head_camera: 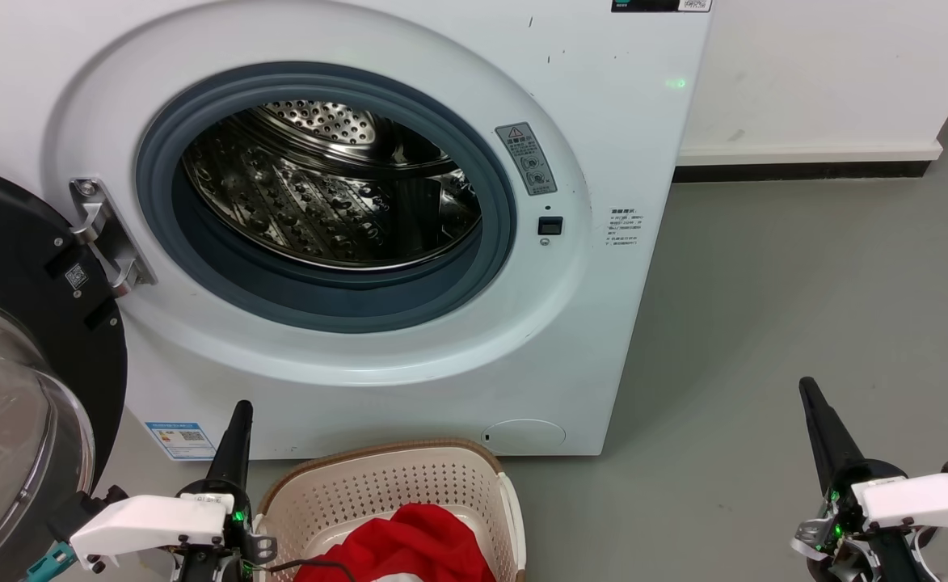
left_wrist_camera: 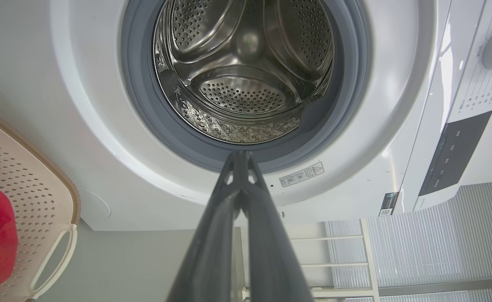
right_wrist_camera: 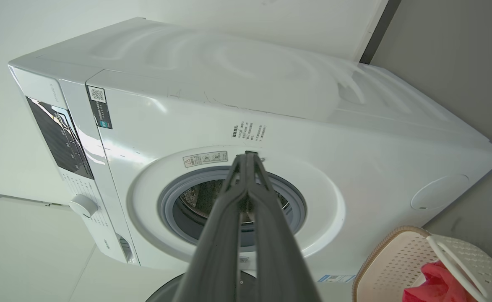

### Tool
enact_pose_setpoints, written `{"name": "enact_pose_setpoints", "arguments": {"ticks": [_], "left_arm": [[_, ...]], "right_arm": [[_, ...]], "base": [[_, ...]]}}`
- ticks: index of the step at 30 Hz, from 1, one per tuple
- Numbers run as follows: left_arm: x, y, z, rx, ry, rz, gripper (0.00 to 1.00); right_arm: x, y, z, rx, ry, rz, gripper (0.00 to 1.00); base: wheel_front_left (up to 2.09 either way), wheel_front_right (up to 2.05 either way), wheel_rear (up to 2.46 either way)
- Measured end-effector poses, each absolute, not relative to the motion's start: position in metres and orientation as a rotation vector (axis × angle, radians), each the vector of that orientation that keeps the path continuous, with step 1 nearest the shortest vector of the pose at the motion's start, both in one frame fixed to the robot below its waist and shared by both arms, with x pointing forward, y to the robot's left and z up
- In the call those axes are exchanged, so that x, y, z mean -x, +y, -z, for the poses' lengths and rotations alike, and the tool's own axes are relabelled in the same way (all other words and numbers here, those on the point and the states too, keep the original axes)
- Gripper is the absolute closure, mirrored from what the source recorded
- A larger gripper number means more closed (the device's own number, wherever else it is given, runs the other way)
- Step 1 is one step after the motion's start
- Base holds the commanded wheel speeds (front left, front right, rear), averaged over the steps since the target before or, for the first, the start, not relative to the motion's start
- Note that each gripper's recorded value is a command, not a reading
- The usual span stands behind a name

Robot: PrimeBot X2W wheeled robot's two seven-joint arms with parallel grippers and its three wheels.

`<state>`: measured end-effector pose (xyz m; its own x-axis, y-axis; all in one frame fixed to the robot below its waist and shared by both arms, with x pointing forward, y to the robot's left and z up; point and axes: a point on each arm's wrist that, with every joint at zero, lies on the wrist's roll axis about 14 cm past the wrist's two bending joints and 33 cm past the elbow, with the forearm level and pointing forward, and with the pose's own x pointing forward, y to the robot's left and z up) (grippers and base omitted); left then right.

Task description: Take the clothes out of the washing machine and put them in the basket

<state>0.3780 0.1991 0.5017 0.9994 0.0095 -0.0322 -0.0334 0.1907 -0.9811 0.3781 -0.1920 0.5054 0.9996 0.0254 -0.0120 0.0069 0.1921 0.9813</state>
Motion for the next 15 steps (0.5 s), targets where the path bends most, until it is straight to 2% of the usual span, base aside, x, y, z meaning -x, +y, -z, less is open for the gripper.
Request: {"name": "enact_pose_setpoints", "arguments": {"ticks": [15], "left_arm": [[-0.3836, 0.1996, -0.5028, 1.496, 0.015, -0.019, 1.0]], "right_arm": [[-0.3835, -0.1973, -0.5047, -1.493, 0.015, 0.002, 1.0]], "base": [[0.0, 0.0, 0.0]]}}
